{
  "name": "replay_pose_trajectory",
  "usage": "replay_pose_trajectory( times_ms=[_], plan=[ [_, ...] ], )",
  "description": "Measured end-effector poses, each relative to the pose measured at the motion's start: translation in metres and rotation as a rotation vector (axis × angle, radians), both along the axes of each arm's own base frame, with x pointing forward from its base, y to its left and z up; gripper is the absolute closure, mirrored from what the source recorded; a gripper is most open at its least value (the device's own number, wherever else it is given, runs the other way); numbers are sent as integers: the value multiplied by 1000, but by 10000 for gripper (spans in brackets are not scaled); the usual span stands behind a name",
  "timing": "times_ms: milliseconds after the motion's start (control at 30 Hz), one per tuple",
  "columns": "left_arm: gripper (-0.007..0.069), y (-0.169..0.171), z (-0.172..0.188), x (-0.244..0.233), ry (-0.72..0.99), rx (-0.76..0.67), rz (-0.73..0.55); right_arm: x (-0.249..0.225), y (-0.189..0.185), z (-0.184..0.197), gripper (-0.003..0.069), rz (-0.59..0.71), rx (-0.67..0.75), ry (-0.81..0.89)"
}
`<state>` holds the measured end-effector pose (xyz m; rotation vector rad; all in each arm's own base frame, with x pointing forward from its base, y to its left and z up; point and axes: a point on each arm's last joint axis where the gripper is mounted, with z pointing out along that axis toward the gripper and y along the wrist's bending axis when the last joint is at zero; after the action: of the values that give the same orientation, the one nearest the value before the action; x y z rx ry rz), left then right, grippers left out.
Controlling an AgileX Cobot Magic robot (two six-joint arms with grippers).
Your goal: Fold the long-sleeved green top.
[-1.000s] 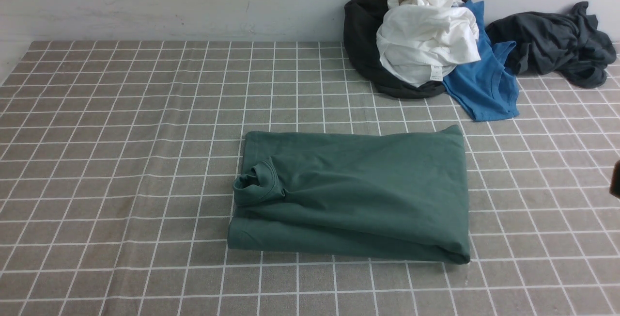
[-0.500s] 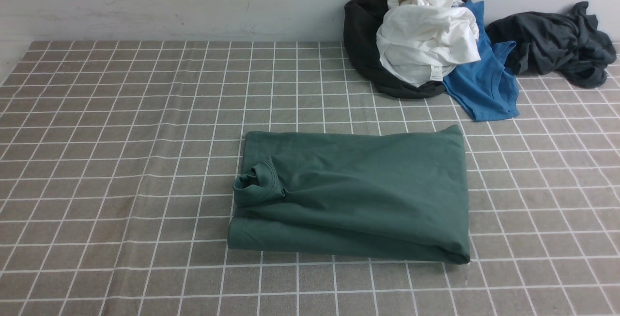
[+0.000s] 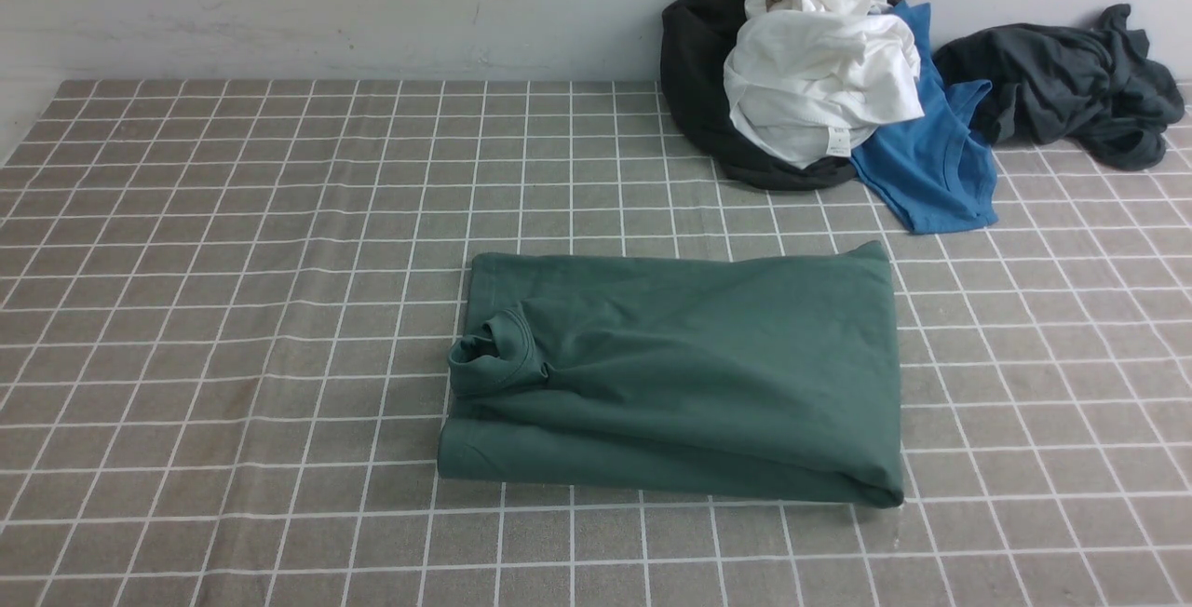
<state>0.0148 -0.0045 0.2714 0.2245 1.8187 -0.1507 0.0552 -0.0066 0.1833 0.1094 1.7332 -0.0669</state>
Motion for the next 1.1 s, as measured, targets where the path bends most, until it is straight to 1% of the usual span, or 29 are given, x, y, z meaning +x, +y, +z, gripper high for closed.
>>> replay_pose_trajectory(
  times_ms=[100, 367, 1100],
  plan=[
    [632, 0, 0, 0, 0, 0, 0, 0, 1, -1, 673, 13, -5, 12],
    [632, 0, 0, 0, 0, 0, 0, 0, 7, -1, 673, 125, -10, 18],
    [632, 0, 0, 0, -1, 1, 1, 0, 7, -1, 673, 128, -10, 18]
  ],
)
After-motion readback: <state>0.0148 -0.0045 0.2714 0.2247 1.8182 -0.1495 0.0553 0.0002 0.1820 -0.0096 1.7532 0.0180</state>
